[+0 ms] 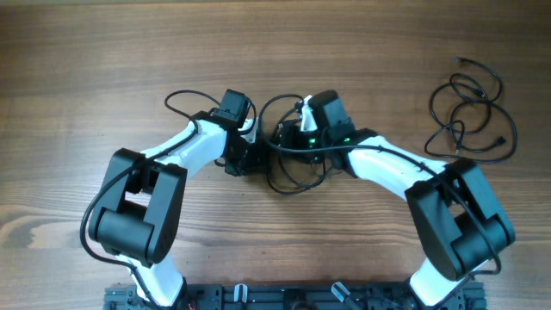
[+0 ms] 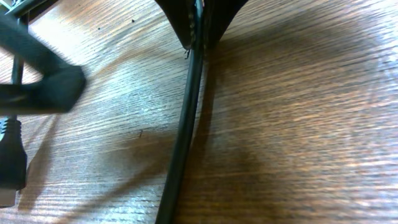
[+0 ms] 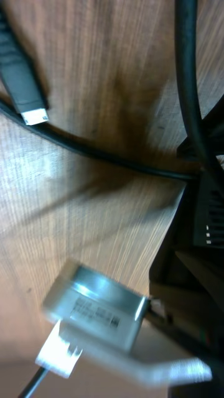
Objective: Untangle cables
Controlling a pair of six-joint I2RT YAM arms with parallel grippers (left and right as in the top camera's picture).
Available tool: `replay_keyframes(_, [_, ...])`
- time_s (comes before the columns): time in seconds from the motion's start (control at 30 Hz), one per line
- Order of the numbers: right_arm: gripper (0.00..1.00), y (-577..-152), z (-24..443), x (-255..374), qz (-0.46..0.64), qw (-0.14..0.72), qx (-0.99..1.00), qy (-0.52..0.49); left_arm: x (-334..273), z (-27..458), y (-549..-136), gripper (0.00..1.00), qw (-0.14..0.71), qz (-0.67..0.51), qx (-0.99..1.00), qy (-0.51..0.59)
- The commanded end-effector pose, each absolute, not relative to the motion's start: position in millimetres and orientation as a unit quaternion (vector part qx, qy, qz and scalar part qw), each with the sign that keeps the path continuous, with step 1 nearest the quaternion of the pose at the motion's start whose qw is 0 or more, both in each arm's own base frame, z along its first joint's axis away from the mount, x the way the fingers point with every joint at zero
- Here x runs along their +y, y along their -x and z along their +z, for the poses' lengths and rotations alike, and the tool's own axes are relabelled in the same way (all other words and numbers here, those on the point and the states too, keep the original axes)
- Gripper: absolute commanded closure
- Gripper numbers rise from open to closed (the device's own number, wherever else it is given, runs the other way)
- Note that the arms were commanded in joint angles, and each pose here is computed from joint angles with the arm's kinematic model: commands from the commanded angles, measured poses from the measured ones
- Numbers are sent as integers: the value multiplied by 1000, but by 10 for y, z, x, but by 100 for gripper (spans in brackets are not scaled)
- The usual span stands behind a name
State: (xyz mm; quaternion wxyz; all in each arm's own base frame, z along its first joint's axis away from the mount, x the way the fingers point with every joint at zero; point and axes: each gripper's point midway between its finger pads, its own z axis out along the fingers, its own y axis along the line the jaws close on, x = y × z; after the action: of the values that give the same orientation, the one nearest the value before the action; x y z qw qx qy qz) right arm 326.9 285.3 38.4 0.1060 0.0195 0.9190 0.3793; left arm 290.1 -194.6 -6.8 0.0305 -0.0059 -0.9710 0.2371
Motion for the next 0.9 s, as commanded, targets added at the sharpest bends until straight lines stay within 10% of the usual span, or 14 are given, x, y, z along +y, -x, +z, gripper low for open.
replay_keyframes(0.0, [53, -3216, 16, 2832, 308, 113, 944, -29, -1690, -508, -2590, 94, 76, 156, -985, 12])
replay_keyframes(0.13, [54, -3175, -230, 2790, 273, 107, 955, -39, -1653, -501, -2491, 87, 96, 149, -984, 16])
replay_keyframes(0.17, [54, -3189, -248, 2767, 266, 111, 957, -41, -1634, -489, -2437, 54, 105, 147, -983, 28])
replay_keyframes(0.23, [54, -3204, -254, 2751, 261, 116, 957, -43, -1669, -447, -2339, 30, 118, 168, -975, 82])
replay_keyframes(0.5, [54, -3186, -208, 2808, 273, 113, 955, -20, -1700, 350, -2725, 27, -9, 214, -973, 87])
replay_keyframes(0.73, [35, -3195, -74, 2893, 287, 107, 952, 19, -173, 929, -3360, 8, -161, 146, -947, -235])
replay_keyframes(0.87, [43, -3158, -40, 2947, 306, 96, 947, 24, 395, 925, -3544, 0, -202, 139, -916, -317])
